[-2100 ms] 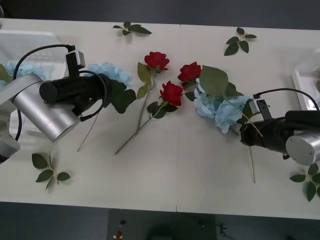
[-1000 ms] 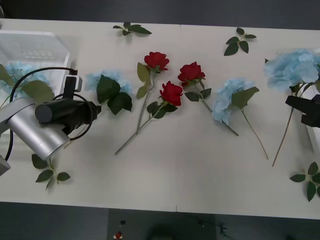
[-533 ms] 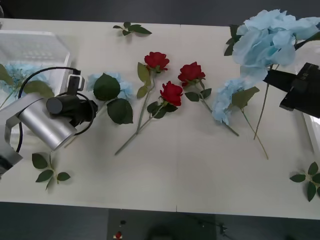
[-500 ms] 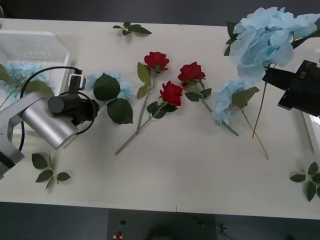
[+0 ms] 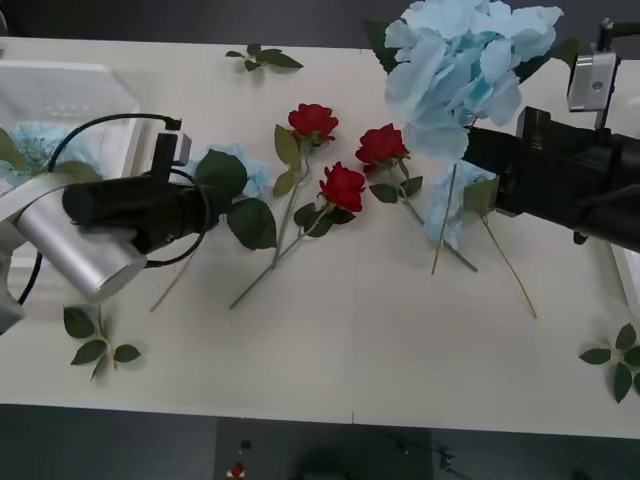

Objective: Put the red flowers into the right box and the blue flowers into the left box

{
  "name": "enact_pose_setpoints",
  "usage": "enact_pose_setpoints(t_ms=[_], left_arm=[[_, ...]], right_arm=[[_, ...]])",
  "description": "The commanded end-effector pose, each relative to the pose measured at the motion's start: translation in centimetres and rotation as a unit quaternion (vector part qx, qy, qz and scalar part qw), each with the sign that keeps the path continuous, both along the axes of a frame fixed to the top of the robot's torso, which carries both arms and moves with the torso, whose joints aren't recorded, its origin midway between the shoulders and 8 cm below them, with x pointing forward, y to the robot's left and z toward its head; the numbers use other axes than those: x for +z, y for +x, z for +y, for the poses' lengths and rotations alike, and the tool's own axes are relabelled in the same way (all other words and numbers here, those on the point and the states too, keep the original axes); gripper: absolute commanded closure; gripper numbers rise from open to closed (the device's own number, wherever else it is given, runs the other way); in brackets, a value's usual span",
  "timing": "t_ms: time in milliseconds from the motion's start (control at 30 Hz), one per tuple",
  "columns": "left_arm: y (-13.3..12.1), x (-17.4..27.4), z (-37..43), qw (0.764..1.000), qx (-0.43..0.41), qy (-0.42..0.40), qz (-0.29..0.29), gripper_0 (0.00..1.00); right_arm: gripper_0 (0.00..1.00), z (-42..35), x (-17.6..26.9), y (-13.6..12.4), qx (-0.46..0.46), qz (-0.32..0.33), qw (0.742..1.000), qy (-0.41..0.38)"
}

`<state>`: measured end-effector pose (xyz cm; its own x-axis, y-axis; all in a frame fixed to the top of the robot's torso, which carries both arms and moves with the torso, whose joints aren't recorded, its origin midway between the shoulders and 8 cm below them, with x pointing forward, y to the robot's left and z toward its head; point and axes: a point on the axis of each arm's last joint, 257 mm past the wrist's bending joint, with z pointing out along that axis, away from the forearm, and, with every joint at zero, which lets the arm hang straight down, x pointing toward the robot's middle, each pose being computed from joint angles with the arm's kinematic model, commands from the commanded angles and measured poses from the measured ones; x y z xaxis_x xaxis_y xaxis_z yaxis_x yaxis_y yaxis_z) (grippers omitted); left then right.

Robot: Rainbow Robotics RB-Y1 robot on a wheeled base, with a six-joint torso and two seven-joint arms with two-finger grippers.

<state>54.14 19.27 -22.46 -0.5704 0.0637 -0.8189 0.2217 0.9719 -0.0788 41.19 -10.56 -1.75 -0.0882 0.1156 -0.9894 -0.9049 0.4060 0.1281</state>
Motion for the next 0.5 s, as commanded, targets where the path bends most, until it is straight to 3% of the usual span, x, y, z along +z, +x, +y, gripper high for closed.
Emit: enact_pose_setpoints(t_ms=[33,100,400,500], left_arm=[[-1.1,4.2,2.6,0.999,-0.033,-0.003,-0.037,0.10],[-1.6,4.9,2.9,0.998,-0.047,-0.014,-0.043,0.00],[-4.2,8.2,0.8,0.984,-0.143,-0.086,-0.069,0.00],[-6.3,8.9,-2.0,0.965,-0.200,-0.162,-0.047,0.00]], right_arm=[[1.00,2.2,1.7,-0.3,0.012,-0.042,0.999,-0.010],[1.00,3.1,1.5,-0.3,0.018,-0.041,0.999,-0.011],[1.00,5.9,1.1,0.0,0.039,-0.039,0.998,-0.007],[1.00,6.6,1.1,0.1,0.045,-0.041,0.998,-0.006]])
